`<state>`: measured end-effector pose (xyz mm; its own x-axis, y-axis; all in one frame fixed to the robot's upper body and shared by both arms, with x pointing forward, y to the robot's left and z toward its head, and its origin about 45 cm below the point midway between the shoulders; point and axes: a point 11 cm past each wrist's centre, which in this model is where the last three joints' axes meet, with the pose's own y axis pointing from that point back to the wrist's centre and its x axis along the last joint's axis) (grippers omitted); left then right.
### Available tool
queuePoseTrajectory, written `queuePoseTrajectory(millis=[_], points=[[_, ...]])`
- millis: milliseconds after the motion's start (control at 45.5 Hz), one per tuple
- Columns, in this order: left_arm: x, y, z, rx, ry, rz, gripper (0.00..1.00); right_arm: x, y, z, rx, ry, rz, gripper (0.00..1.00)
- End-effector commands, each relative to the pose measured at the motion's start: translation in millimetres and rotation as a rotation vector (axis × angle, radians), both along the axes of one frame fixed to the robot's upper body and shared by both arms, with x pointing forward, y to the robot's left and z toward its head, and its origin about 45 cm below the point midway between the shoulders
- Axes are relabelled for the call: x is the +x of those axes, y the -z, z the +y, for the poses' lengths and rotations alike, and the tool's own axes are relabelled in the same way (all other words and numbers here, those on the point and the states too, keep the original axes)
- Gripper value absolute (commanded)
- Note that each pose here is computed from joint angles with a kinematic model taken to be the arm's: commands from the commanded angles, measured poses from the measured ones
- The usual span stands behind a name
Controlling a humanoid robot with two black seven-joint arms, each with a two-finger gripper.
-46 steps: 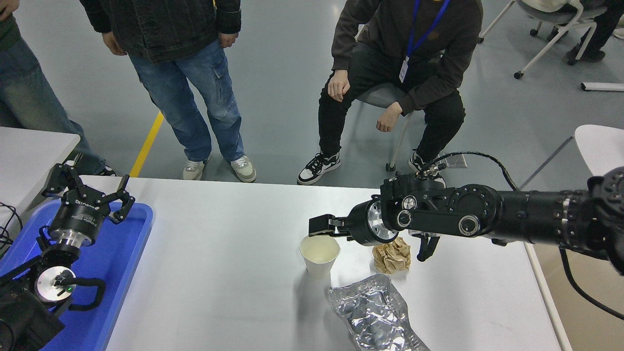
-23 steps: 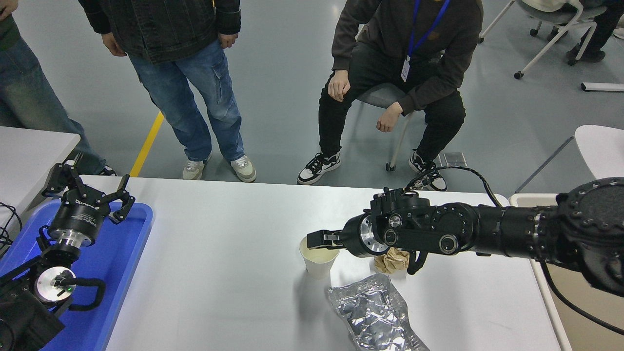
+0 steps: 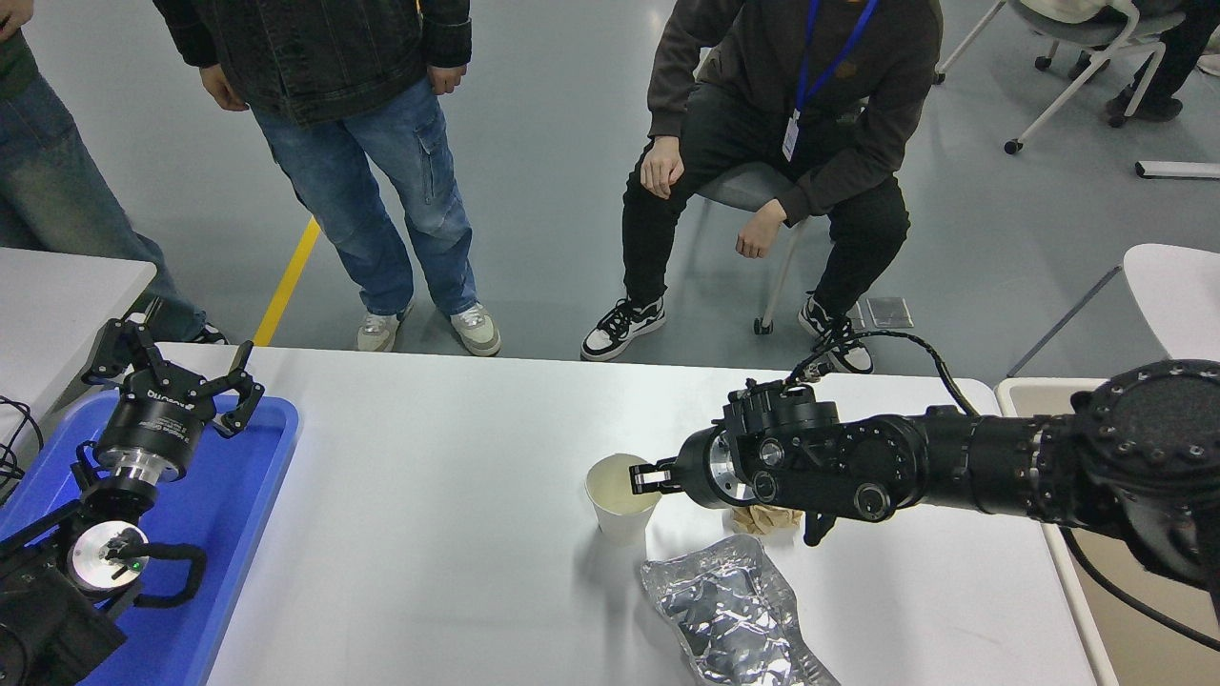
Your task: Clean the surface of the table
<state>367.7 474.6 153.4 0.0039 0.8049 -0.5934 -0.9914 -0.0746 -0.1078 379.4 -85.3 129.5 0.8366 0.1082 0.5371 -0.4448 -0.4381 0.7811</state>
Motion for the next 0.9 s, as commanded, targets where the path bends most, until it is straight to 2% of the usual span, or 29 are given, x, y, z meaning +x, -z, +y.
queuePoseTrajectory(millis=[0,440,879], points=[[0.0,0,0,0.0,0.0,0.0,1.0,1,-2,1,0.004,-0.026,-0.009,0.0],[0.0,0,0,0.0,0.0,0.0,1.0,12,-45,6,0.063,-0.04,-0.004,0.0],[0.0,0,0,0.0,0.0,0.0,1.0,27,-138,-17,0.172,-0.043,-0.026,0.0]])
